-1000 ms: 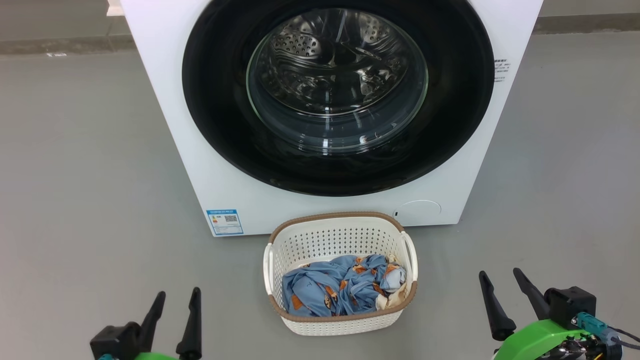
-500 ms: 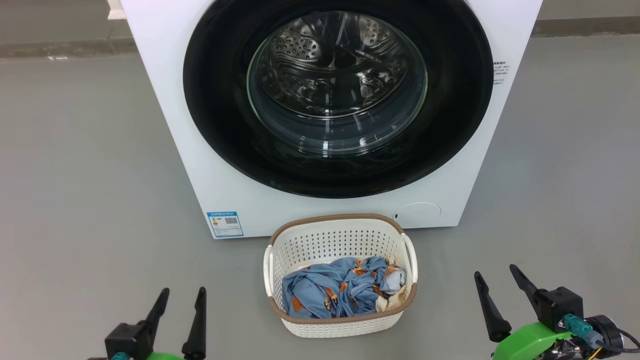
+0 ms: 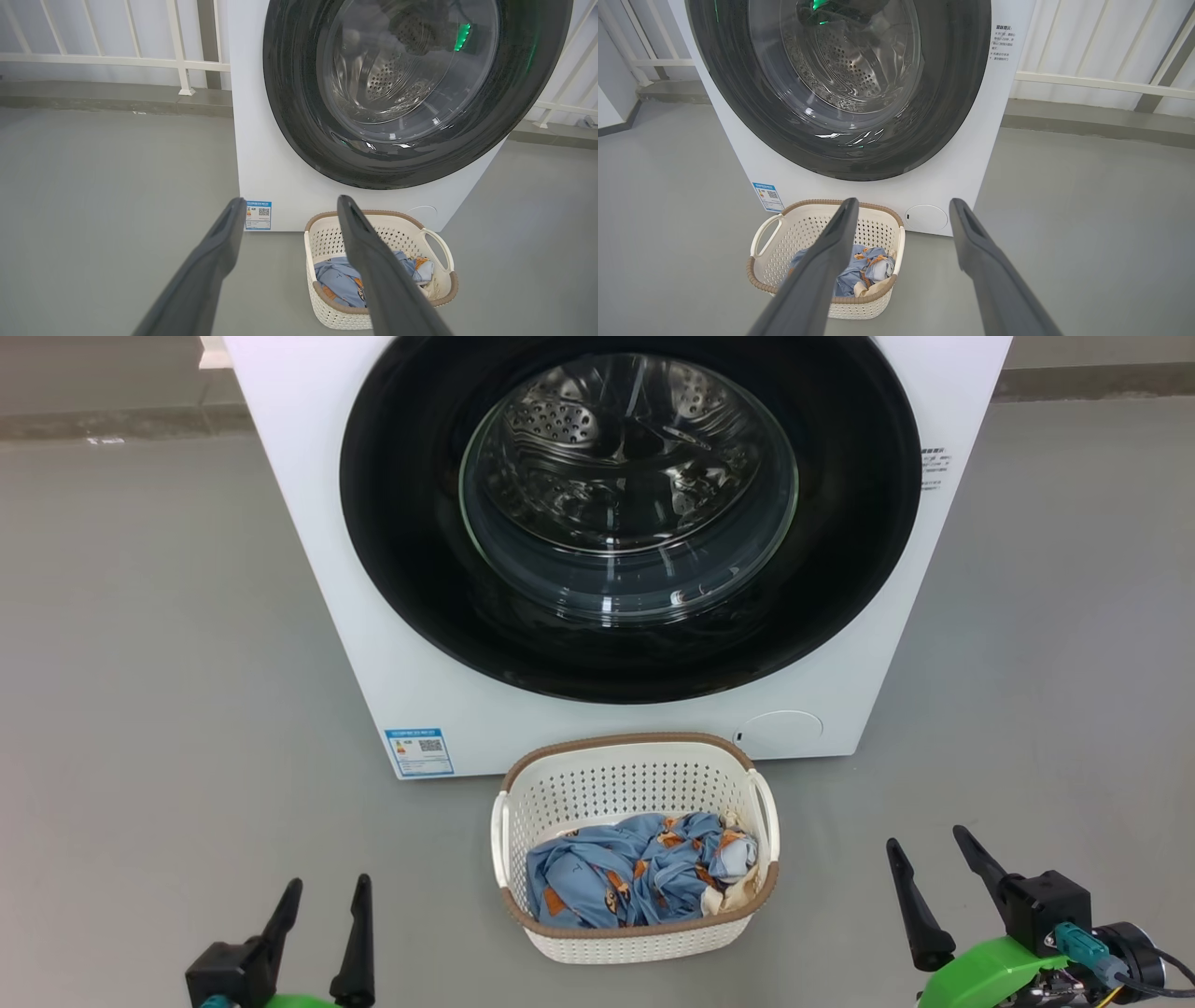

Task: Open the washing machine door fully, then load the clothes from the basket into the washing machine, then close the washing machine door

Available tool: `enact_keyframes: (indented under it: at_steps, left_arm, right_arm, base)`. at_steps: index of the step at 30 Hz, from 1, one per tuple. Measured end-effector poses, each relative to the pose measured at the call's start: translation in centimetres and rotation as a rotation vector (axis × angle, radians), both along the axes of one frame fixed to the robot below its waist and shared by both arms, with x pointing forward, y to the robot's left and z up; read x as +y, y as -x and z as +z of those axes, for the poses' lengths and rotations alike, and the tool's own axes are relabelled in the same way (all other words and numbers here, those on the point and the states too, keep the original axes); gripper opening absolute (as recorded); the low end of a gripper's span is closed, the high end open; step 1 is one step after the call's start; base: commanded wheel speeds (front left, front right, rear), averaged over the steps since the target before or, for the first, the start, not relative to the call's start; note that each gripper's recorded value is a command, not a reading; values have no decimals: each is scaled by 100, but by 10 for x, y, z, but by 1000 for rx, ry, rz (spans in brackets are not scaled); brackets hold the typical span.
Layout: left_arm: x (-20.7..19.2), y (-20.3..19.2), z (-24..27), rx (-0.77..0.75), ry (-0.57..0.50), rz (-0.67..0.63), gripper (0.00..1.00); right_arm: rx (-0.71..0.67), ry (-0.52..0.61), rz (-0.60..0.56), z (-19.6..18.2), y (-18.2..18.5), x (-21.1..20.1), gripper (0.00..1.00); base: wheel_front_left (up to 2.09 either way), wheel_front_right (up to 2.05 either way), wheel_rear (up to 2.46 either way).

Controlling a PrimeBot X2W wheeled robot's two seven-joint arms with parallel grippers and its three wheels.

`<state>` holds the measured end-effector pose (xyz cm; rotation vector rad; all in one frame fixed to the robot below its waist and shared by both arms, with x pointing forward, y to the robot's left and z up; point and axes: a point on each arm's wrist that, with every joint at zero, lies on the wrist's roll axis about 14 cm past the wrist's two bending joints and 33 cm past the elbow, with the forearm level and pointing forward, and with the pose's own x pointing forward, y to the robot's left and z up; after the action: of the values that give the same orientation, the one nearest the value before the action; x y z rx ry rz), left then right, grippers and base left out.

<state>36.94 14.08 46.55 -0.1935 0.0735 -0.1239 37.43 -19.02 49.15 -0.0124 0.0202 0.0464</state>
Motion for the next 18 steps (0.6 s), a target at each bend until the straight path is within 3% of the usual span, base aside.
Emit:
enact_keyframes:
  at_steps: [18]
  left_arm:
    - [3, -1, -1, 5, 0, 20, 100]
  right_arm:
    - [-9, -4, 0, 2, -1, 1, 100]
  base:
    - [0, 0, 0]
